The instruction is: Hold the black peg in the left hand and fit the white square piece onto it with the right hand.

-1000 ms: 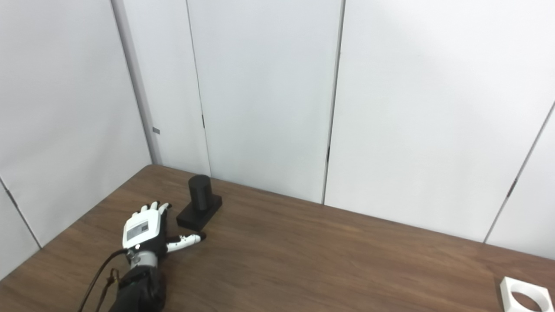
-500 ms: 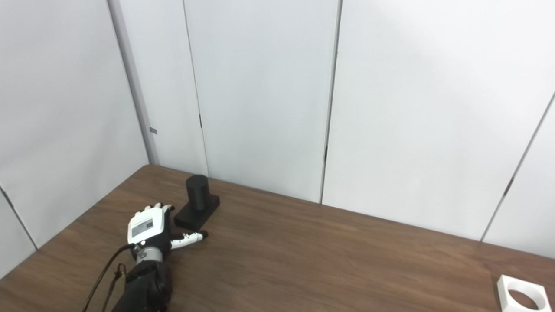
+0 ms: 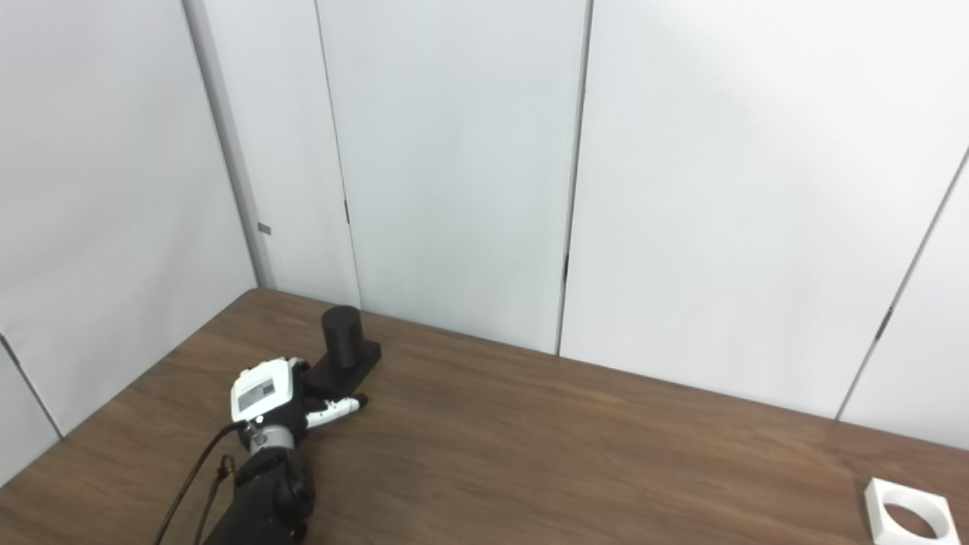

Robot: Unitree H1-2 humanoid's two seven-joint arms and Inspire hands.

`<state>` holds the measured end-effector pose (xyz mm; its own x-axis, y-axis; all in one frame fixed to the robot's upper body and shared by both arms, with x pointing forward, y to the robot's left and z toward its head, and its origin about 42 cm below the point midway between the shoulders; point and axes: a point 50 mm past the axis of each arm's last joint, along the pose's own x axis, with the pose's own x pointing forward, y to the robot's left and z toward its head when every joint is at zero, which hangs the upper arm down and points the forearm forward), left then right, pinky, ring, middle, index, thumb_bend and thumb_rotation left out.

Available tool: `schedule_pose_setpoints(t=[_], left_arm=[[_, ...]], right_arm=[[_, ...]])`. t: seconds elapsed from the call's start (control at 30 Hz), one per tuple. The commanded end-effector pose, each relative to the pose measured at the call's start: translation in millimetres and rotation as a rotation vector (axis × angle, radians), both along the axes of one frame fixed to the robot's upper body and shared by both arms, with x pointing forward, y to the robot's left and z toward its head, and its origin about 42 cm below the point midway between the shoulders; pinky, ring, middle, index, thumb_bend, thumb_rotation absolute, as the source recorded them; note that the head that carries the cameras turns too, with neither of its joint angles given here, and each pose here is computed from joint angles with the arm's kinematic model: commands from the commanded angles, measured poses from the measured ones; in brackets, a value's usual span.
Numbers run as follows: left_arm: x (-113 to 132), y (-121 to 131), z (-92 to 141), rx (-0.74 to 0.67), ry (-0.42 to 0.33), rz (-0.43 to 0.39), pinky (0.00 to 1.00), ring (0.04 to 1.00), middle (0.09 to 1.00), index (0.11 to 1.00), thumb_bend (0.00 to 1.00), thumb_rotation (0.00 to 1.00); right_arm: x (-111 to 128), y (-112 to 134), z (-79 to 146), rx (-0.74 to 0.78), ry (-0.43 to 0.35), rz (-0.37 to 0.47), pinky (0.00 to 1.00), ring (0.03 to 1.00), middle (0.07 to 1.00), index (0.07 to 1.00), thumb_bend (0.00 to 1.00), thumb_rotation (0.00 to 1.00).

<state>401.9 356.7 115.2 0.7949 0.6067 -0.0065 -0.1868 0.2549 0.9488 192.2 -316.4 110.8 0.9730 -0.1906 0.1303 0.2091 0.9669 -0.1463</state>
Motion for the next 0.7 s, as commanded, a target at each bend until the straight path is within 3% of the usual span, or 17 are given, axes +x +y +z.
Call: schedule_pose_setpoints(t=[0.0, 0.37, 0.53, 0.67], left_arm=[[20.6, 0.5, 28.9, 0.049, -0.085, -0.001, 1.0, 0.949, 0.917, 0.806, 0.95, 0.67], [25.9, -2.7, 24.1, 0.056, -0.095, 0.022, 1.0, 0.929, 0.896, 0.776, 0.88, 0.6], [25.1, -1.9, 22.3, 0.072, -0.107, 0.024, 1.0, 0.904, 0.863, 0.72, 0.85, 0.56], [24.4, -1.1, 21.5, 0.077, -0.113, 0.02, 1.0, 0.881, 0.83, 0.639, 0.76, 0.47]], right_arm=[[-9.4, 7.9, -6.3, 0.019, 0.011, -0.011, 0.98, 0.914, 0.84, 0.956, 0.82, 0.99], [-10.4, 8.9, -4.7, 0.02, 0.015, -0.01, 1.0, 0.923, 0.849, 0.965, 0.81, 0.99], [-10.9, 9.7, -3.5, 0.02, 0.015, -0.012, 1.0, 0.928, 0.851, 0.967, 0.8, 0.99], [-10.8, 9.4, -3.5, 0.021, 0.014, -0.013, 1.0, 0.934, 0.852, 0.97, 0.78, 0.99]])
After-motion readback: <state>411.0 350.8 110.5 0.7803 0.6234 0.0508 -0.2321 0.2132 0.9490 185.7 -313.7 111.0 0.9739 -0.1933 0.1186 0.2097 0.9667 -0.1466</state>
